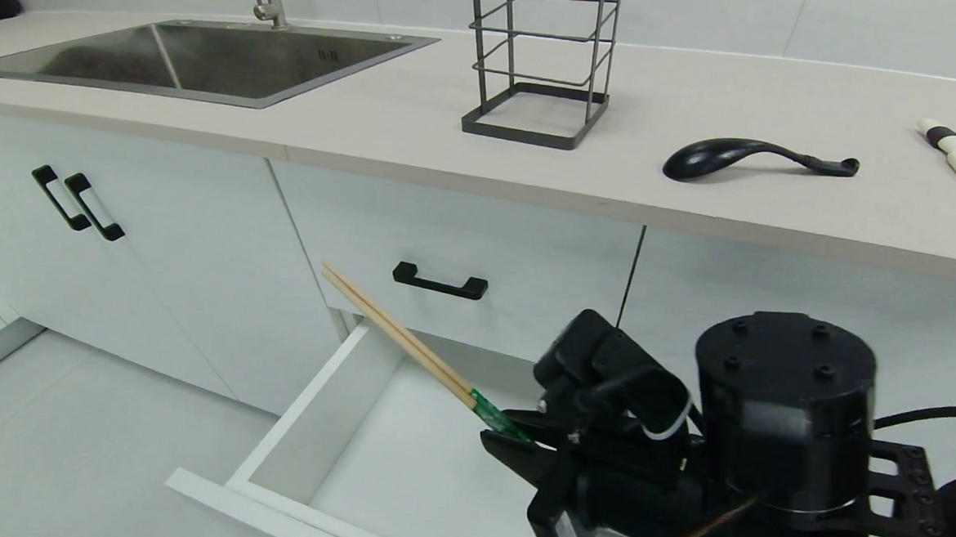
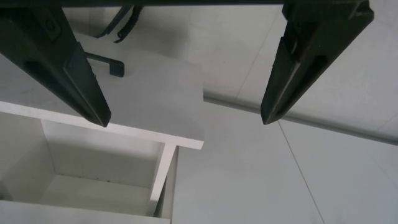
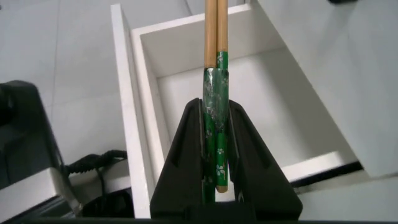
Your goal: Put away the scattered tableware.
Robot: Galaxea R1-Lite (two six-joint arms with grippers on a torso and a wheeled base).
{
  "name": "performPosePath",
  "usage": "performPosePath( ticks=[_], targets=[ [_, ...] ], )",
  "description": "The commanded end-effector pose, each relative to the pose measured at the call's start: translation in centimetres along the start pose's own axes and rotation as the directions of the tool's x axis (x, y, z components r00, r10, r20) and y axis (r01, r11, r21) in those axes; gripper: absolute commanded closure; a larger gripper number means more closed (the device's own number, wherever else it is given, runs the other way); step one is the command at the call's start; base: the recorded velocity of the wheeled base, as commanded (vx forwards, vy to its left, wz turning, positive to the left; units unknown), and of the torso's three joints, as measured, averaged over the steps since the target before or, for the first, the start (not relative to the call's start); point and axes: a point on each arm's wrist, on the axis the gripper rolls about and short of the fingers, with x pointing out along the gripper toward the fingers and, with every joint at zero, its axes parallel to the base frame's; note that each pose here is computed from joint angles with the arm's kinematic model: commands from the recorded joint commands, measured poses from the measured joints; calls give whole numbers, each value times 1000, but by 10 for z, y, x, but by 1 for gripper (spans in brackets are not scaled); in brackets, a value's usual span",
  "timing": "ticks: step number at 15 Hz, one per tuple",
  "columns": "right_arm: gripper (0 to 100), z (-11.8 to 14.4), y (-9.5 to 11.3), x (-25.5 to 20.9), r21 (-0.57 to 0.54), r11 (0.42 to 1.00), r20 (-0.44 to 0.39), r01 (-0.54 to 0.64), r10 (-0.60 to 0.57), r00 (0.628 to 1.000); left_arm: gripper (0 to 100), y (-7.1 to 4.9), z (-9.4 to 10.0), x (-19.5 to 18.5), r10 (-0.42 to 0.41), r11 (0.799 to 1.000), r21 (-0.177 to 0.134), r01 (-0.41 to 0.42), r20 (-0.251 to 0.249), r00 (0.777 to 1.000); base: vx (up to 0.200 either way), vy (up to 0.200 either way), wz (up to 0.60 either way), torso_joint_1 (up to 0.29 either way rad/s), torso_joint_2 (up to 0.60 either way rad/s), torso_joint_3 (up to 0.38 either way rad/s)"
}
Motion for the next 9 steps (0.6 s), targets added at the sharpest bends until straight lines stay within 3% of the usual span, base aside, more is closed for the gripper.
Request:
performPosePath(
  ticks=[1,9],
  targets=[
    [100,-10,8,22,-13,1000,-59,-3,2,998,0,0,0,0,1,1000,0,-1,0,1000,0,0,0,0,0,0],
    [100,-33,11,56,-36,998,-189,60,-66,980,0,0,0,0,1,1000,0,-1,0,1000,0,0,0,0,0,0]
  ],
)
